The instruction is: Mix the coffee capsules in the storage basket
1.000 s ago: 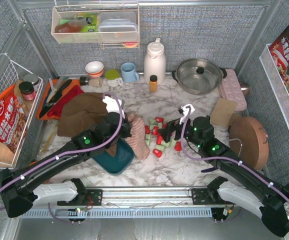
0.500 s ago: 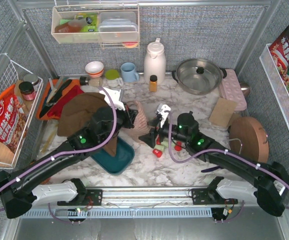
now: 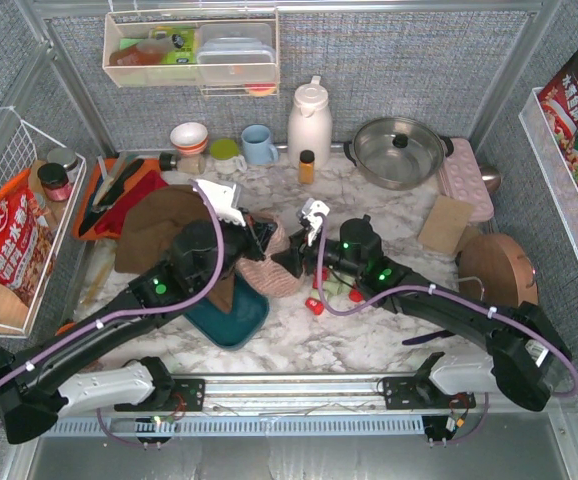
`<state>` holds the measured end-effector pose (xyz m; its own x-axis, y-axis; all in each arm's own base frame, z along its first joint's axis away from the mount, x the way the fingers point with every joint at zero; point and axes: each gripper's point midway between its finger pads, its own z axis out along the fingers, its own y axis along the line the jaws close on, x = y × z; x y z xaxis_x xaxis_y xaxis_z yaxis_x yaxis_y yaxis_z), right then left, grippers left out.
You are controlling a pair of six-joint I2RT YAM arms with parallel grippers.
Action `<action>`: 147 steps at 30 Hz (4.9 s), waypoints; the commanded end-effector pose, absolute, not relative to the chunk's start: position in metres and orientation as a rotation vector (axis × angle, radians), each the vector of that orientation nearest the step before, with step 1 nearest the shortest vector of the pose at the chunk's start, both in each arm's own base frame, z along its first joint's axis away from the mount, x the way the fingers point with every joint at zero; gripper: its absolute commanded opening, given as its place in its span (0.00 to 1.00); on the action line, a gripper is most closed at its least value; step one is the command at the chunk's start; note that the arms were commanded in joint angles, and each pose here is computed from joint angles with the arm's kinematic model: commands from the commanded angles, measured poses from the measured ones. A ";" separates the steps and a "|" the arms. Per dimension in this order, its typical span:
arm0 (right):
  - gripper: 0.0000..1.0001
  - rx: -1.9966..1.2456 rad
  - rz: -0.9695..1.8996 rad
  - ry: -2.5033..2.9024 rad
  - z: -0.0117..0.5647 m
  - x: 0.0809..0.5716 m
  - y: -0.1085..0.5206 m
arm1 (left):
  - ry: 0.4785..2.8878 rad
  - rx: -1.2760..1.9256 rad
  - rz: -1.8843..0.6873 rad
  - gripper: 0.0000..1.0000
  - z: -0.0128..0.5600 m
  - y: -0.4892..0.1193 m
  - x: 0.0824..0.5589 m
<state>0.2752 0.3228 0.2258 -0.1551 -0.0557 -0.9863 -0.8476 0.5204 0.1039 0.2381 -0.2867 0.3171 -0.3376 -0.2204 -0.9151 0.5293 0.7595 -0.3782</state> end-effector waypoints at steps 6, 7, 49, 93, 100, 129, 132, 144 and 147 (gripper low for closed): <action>0.16 -0.789 0.839 1.558 0.238 0.274 0.322 | 1.697 0.223 -0.795 0.00 0.327 -0.284 0.239; 0.04 -0.788 0.838 1.562 0.237 0.274 0.322 | 1.694 0.217 -0.797 0.00 0.327 -0.283 0.239; 0.00 0.532 -0.159 1.377 0.279 0.360 -0.018 | 1.633 -0.323 -0.313 0.99 0.293 -0.091 0.221; 0.99 0.756 -0.476 1.714 0.182 0.397 -0.084 | 1.812 -0.143 -0.162 0.99 0.246 -0.124 0.235; 0.99 0.738 -0.525 1.634 0.225 0.374 -0.078 | 1.821 -0.130 -0.158 0.99 0.237 -0.127 0.236; 0.99 0.952 -0.479 2.351 0.150 0.428 -0.092 | 1.879 -0.095 -0.150 0.99 0.213 -0.131 0.233; 0.99 0.946 -0.411 2.288 0.182 0.416 -0.081 | 1.864 -0.104 -0.162 0.99 0.214 -0.129 0.232; 0.99 0.739 -0.088 1.880 0.316 0.373 -0.044 | 1.843 -0.227 -0.149 0.99 0.193 -0.110 0.227; 0.99 0.723 -0.034 1.784 0.314 0.365 -0.045 | 1.844 -0.241 -0.145 0.99 0.191 -0.109 0.227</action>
